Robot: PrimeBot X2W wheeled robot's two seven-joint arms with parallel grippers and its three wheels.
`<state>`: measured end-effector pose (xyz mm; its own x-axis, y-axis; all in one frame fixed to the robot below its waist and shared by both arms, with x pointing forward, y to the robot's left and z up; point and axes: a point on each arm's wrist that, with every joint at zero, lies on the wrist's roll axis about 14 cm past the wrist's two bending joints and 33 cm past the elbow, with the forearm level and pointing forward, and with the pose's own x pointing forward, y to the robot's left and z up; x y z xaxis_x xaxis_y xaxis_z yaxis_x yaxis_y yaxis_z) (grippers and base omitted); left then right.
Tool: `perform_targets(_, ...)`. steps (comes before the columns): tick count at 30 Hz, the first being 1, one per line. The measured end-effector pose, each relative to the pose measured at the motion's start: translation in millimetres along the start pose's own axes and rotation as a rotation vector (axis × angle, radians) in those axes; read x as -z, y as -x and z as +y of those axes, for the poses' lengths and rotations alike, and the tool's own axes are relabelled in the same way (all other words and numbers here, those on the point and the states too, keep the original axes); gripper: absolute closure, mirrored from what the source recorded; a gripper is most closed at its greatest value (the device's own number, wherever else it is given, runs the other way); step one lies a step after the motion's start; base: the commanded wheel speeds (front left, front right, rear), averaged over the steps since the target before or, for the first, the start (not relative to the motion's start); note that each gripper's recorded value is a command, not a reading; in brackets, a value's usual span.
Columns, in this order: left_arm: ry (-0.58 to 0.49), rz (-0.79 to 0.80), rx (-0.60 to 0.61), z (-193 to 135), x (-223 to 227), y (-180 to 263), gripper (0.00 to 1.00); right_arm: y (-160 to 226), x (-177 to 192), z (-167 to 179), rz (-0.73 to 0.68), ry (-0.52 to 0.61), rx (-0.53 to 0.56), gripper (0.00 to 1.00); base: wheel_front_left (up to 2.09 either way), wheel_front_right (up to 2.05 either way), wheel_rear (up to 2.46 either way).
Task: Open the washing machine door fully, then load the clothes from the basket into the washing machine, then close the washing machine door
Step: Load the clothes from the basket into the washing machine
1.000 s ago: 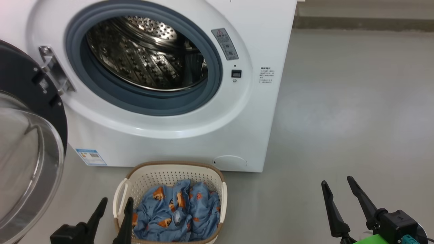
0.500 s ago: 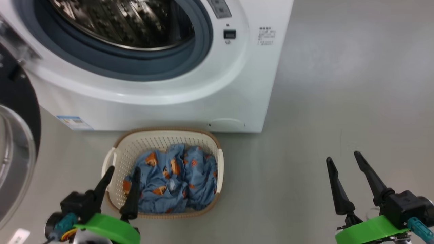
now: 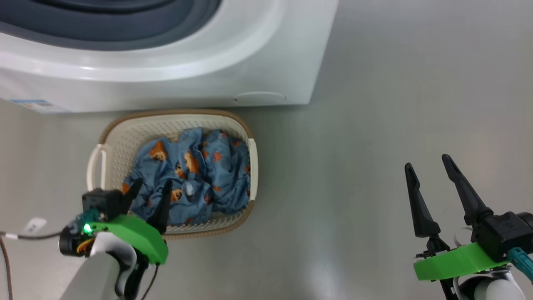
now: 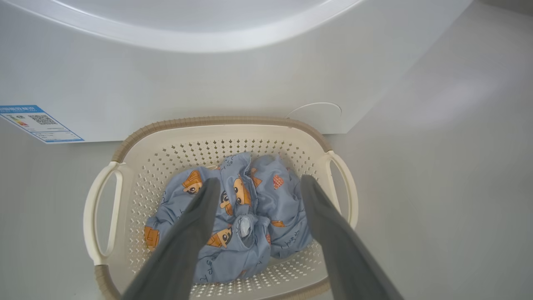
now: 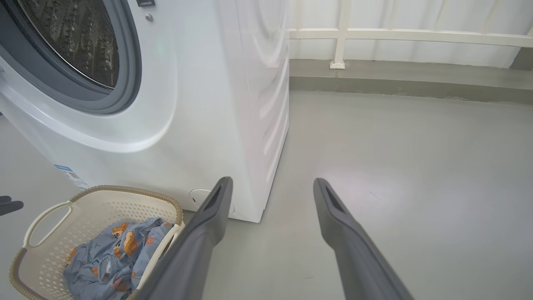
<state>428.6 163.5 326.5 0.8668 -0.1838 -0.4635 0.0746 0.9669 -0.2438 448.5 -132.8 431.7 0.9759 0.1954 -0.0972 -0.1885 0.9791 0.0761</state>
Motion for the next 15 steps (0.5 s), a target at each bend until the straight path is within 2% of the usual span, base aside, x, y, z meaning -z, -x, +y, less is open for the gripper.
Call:
perform_targets(5, 0.061, 0.148, -0.006, 3, 33, -29, 0.0, -4, 18, -10, 0.036, 0.0, 0.022, 0.0, 0.0, 0.0, 0.0)
perform_targets(15, 0.046, 0.38, 0.009, 13, 84, -70, 0.0, -8, 50, -30, 0.098, 0.008, 0.07, 0.0, 0.0, 0.0, 0.0)
